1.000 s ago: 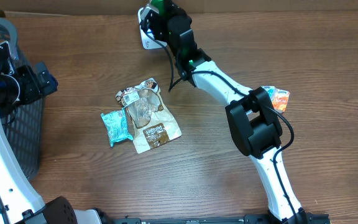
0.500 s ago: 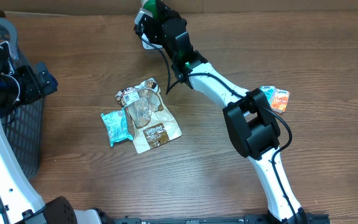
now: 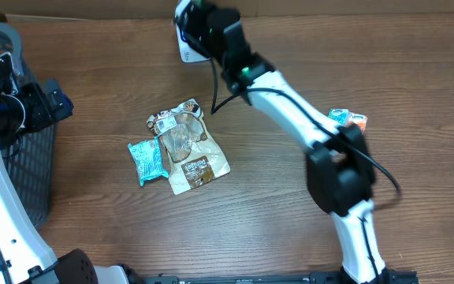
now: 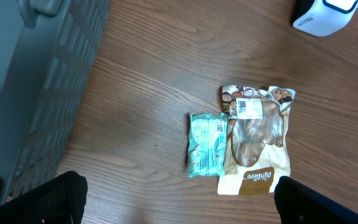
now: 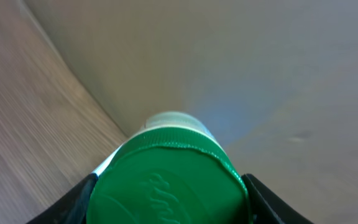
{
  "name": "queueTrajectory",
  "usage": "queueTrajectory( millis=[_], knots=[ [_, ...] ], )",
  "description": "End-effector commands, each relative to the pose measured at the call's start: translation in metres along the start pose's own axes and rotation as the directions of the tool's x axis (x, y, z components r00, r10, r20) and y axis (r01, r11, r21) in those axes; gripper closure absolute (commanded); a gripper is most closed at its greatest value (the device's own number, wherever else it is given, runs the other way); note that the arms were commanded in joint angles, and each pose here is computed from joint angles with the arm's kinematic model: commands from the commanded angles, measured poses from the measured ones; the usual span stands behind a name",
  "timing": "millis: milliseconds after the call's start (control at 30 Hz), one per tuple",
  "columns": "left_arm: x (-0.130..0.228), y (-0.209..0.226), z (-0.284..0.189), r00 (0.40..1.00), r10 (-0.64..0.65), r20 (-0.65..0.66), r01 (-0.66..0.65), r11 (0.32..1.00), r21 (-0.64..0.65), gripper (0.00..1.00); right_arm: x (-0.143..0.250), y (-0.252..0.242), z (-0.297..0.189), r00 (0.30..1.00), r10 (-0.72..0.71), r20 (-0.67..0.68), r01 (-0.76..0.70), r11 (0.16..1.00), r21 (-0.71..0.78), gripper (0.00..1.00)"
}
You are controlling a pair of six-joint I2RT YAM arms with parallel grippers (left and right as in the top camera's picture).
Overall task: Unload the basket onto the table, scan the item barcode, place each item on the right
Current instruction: 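Carry the jar right and set it down near the Kleenex packs, release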
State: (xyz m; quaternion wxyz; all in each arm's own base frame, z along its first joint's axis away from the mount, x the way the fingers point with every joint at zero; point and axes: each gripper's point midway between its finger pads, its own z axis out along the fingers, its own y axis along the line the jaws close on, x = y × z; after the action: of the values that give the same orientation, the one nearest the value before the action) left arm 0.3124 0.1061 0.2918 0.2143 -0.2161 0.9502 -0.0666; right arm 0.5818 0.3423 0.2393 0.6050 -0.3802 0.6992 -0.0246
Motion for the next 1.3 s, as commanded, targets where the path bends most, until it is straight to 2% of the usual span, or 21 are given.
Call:
queueTrajectory(
  millis=[0, 100, 233, 300, 400, 500, 700, 800, 900, 1100, 1267],
  knots=[
    [-0.004, -0.004, -0.003, 1.0, 0.019, 0.011, -0.019, 1.0, 0.016, 0.01, -0.102, -0.069, -0.089, 0.952, 0.264, 0.158, -0.273, 0.961, 0.038, 0.8],
    [-0.003, -0.004, -0.003, 1.0, 0.019, 0.01, -0.019, 1.0, 0.016, 0.0, -0.086, -0.075, -0.122, 0.916, 0.4, 0.019, -0.4, 0.916, 0.018, 0.8],
    [-0.004, -0.004, -0.003, 1.0, 0.019, 0.011, -0.019, 1.0, 0.016, 0.0, -0.032, -0.07, -0.161, 0.828, 0.505, -0.244, -0.508, 0.86, 0.055, 0.83],
    [-0.004, -0.004, -0.003, 1.0, 0.019, 0.011, -0.019, 1.0, 0.016, 0.0, 0.001, -0.065, -0.173, 0.745, 0.557, -0.368, -0.561, 0.821, 0.106, 0.83],
    [-0.004, -0.004, -0.003, 1.0, 0.019, 0.011, -0.019, 1.0, 0.016, 0.0, 0.059, -0.055, -0.191, 0.578, 0.614, -0.538, -0.609, 0.763, 0.217, 0.83],
    [-0.004, -0.004, -0.003, 1.0, 0.019, 0.011, -0.019, 1.0, 0.016, 0.01, 0.108, -0.046, -0.202, 0.441, 0.629, -0.64, -0.606, 0.735, 0.304, 0.83],
    [-0.004, -0.004, -0.003, 1.0, 0.019, 0.011, -0.019, 1.0, 0.016, 0.0, 0.191, -0.031, -0.219, 0.215, 0.681, -0.7, -0.588, 0.662, 0.464, 0.83],
    [-0.004, -0.004, -0.003, 1.0, 0.019, 0.011, -0.019, 1.0, 0.016, 0.0, 0.223, -0.028, -0.228, 0.144, 0.694, -0.705, -0.569, 0.641, 0.515, 0.83],
    [-0.004, -0.004, -0.003, 1.0, 0.019, 0.011, -0.019, 1.0, 0.016, 0.01, 0.251, -0.03, -0.235, 0.103, 0.706, -0.7, -0.548, 0.628, 0.553, 0.83],
    [-0.004, -0.004, -0.003, 1.0, 0.019, 0.011, -0.019, 1.0, 0.016, 0.0, 0.298, -0.039, -0.242, 0.068, 0.749, -0.66, -0.512, 0.594, 0.621, 0.83],
    [-0.004, -0.004, -0.003, 1.0, 0.019, 0.011, -0.019, 1.0, 0.016, 0.0, 0.32, -0.045, -0.255, 0.02, 0.767, -0.641, -0.494, 0.565, 0.661, 0.82]
  ],
)
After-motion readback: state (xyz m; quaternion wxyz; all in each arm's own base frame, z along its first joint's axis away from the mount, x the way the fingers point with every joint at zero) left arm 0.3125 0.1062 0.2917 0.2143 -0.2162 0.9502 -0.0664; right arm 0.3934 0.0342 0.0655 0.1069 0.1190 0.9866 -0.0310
